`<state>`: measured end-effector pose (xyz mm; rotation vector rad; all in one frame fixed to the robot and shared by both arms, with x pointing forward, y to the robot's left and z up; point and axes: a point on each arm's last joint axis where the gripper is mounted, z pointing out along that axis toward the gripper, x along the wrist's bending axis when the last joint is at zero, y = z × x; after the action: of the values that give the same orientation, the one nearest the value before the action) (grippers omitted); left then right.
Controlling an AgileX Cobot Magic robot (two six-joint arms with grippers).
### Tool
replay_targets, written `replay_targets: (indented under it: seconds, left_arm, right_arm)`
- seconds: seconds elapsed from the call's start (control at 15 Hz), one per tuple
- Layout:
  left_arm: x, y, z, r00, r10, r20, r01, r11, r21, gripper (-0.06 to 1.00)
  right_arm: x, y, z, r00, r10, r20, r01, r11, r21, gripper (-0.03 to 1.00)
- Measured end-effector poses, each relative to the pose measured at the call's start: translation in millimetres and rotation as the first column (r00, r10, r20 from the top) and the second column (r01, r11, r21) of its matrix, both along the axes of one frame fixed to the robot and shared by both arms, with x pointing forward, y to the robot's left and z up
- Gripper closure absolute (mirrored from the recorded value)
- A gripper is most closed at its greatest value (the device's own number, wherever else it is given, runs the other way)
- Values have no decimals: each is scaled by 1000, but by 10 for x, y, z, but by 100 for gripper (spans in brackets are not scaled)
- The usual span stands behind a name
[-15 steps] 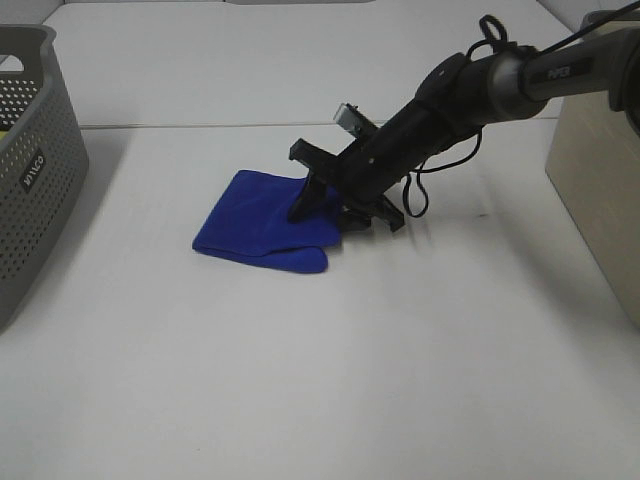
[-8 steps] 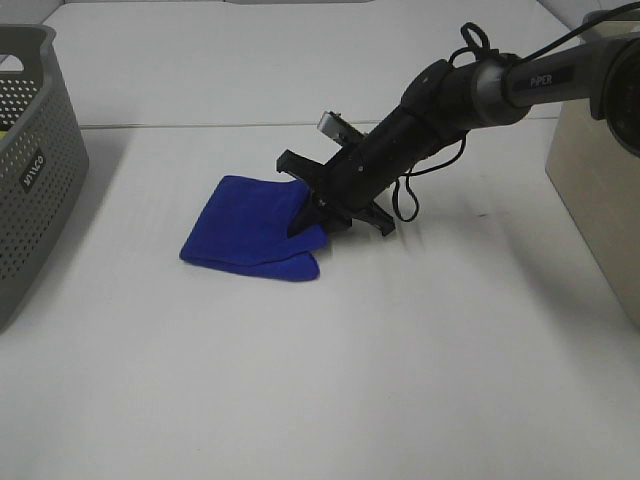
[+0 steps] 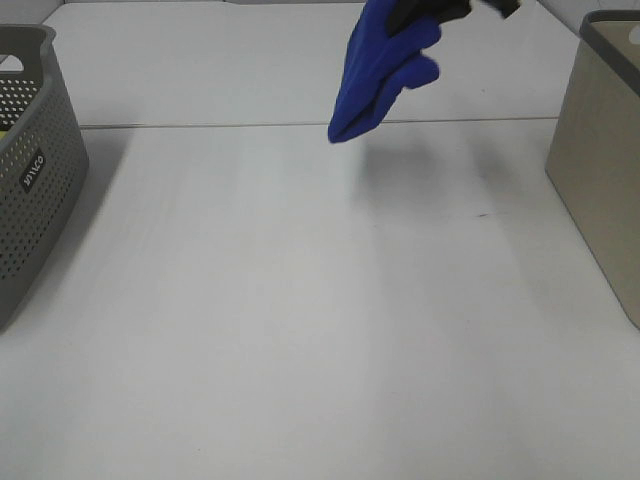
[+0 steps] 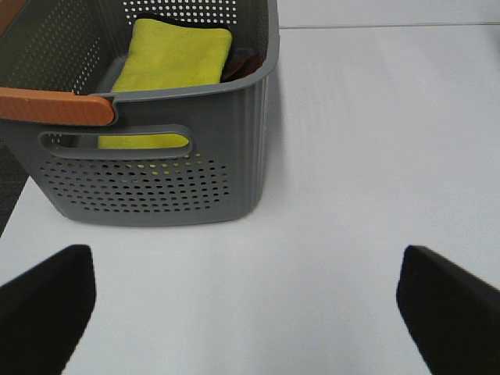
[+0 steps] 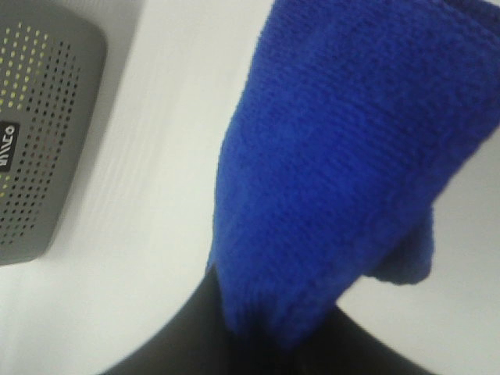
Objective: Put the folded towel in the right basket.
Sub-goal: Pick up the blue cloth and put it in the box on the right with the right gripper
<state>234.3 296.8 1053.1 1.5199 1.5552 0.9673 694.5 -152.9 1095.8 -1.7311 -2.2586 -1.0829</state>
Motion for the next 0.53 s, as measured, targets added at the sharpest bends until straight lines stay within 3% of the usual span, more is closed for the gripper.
replay_targets:
  seconds: [0.13,0.33,0.53]
  left_arm:
    - [0,0,0,1000,0,0,0,1000,0,-3]
    - [0,0,0,1000,0,0,0,1000,0,-3]
    - [0,0,0,1000,0,0,0,1000,0,-3]
  right_arm:
    - [-99,-532,458,988,-120,101,124,992,-34,86]
    - [-400,-1420,1066,916,-314,250,338,939,-58,86]
    - [-731,-2040,1277,843,-428,326,495,854,-160,86]
